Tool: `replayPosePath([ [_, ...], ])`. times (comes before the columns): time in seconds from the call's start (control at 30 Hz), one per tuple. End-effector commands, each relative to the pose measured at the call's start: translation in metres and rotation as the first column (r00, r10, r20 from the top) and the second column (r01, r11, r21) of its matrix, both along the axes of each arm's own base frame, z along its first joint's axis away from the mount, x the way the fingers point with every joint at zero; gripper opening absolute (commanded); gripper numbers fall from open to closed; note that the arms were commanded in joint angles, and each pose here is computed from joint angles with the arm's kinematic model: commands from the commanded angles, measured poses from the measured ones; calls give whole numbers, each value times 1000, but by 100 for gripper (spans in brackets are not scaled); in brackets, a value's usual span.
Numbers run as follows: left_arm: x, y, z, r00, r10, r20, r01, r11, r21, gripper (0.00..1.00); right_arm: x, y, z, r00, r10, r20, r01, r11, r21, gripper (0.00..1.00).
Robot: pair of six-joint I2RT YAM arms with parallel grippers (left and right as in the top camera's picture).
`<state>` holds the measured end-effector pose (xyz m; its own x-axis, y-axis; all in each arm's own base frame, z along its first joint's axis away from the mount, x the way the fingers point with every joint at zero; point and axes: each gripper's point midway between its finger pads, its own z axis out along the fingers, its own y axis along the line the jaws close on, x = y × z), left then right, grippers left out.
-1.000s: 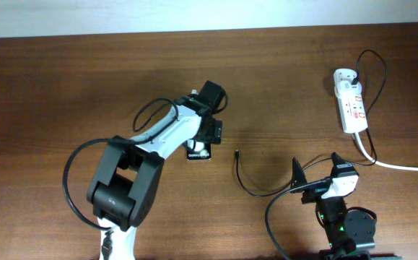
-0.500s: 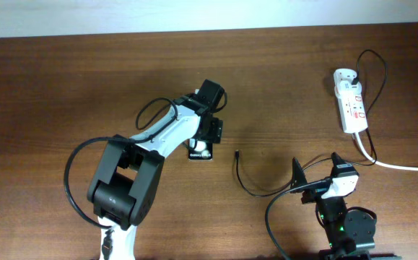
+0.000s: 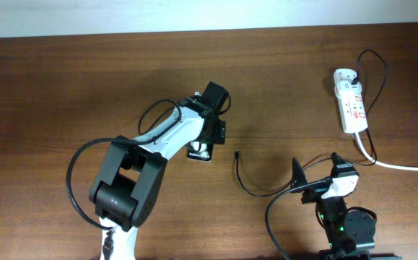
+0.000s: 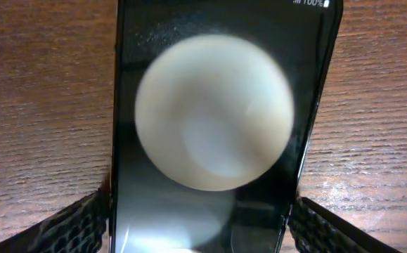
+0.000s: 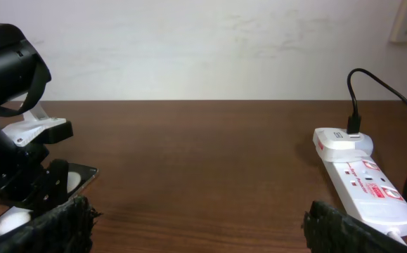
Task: Plug charger to phone and switch on socket
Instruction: 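Raise the phone upright with the left gripper toward table center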
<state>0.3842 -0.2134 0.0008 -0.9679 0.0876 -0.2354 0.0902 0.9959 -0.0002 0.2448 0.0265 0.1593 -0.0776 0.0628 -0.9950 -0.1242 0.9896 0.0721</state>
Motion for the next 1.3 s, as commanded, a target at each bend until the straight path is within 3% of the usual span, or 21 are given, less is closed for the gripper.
replayPosePath([
  [0.0, -7, 17, -20, 999, -4, -35, 6, 997, 76, 86, 0, 0, -2, 1000, -2, -3, 2, 1000, -9, 99],
  [0.4, -13, 20, -35, 996, -52, -67, 58, 993, 99, 84, 0, 0, -2, 1000, -2, -3, 2, 1000, -9, 99],
  [0.43, -12, 19, -33, 996, -63, -65, 69, 993, 99, 76, 0, 0, -2, 1000, -2, -3, 2, 1000, -9, 99],
  [0.53, -10, 20, -24, 995, -59, -84, 67, 993, 100, 74, 0, 0, -2, 1000, -2, -3, 2, 1000, -9, 99],
  [0.77, -8, 20, -19, 976, -73, -205, 34, 982, -188, 72, 0, 0, -2, 1000, -2, -3, 2, 1000, -9, 99],
  [0.9, -4, 24, -10, 965, -139, -224, 51, 932, -358, 74, 0, 0, -2, 1000, -2, -3, 2, 1000, -9, 99],
  [0.97, -5, 18, -1, 957, -193, -217, 73, 883, -465, 76, 0, 0, -2, 1000, -2, -3, 2, 1000, -9, 99],
  [1.1, -7, 0, 25, 936, -323, -138, 150, 723, -674, 77, -1, 5, -2, 1000, 29, -1, -29, 1000, -5, 99],
  [1.17, -5, 0, 27, 938, -322, -129, 150, 710, -688, 77, -6, 27, 11, 987, 159, 40, -159, 987, 4, 99],
  [1.2, -4, -1, 31, 939, -323, -121, 146, 690, -709, 78, -8, 26, 22, 989, 147, 34, -149, 985, 89, 99],
  [1.27, 2, -2, 38, 943, -321, -89, 150, 648, -747, 78, -13, 26, 44, 989, 147, -23, -143, 983, 116, 99],
])
